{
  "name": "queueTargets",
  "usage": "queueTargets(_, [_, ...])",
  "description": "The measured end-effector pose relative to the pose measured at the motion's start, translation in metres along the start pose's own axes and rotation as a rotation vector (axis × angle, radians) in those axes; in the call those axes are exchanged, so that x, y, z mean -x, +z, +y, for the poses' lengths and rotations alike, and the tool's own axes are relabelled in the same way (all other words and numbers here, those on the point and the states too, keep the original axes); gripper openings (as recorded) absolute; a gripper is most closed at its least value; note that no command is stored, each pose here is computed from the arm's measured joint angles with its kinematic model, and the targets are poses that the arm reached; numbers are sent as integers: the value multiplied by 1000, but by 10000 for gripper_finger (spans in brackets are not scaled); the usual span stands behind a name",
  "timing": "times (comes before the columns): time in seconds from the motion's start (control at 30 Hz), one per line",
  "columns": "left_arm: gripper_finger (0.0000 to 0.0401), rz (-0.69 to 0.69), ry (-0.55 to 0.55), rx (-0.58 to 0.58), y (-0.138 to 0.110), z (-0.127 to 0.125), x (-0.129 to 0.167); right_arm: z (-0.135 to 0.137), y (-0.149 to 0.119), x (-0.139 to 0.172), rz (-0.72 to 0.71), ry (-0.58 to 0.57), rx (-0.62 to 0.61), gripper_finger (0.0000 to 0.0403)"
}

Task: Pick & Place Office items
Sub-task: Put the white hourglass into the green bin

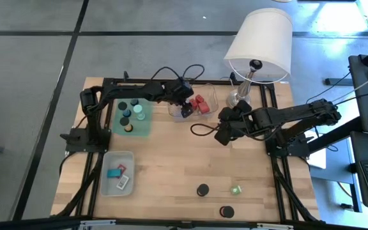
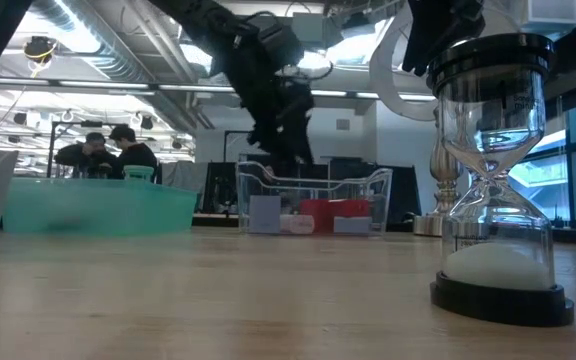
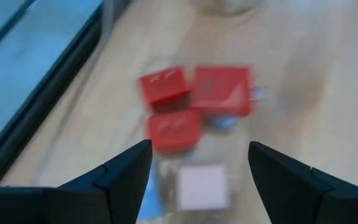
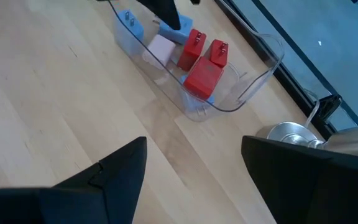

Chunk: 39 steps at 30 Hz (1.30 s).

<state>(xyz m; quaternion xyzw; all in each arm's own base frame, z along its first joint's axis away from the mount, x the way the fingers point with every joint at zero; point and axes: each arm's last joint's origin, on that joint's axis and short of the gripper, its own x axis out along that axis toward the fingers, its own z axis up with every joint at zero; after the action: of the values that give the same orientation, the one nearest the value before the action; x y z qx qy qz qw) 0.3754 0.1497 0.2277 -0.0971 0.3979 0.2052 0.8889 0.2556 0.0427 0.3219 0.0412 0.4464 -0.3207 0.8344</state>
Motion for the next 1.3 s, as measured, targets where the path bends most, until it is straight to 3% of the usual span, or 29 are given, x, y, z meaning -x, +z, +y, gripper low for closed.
queueTargets(0.27, [259,-17,-217,-66,9,-38,10,0,0,0,0,0,7,265])
queueTargets(0.5, [259,192,-290,-175,-16,-70,20,2,-1,0,51,64,11,265])
queueTargets(0.6, [259,241,-305,-206,-22,-82,33,4,-3,1,77,111,76,265])
queueTargets(0.83, [259,186,-361,-272,-24,-116,72,13,-6,8,28,138,285,265])
queueTargets(1.1, [259,199,-404,-290,-44,-168,93,26,-12,16,44,293,362,265])
queueTargets(1.3, [259,66,-411,-377,-61,-219,101,32,-24,32,25,336,421,265])
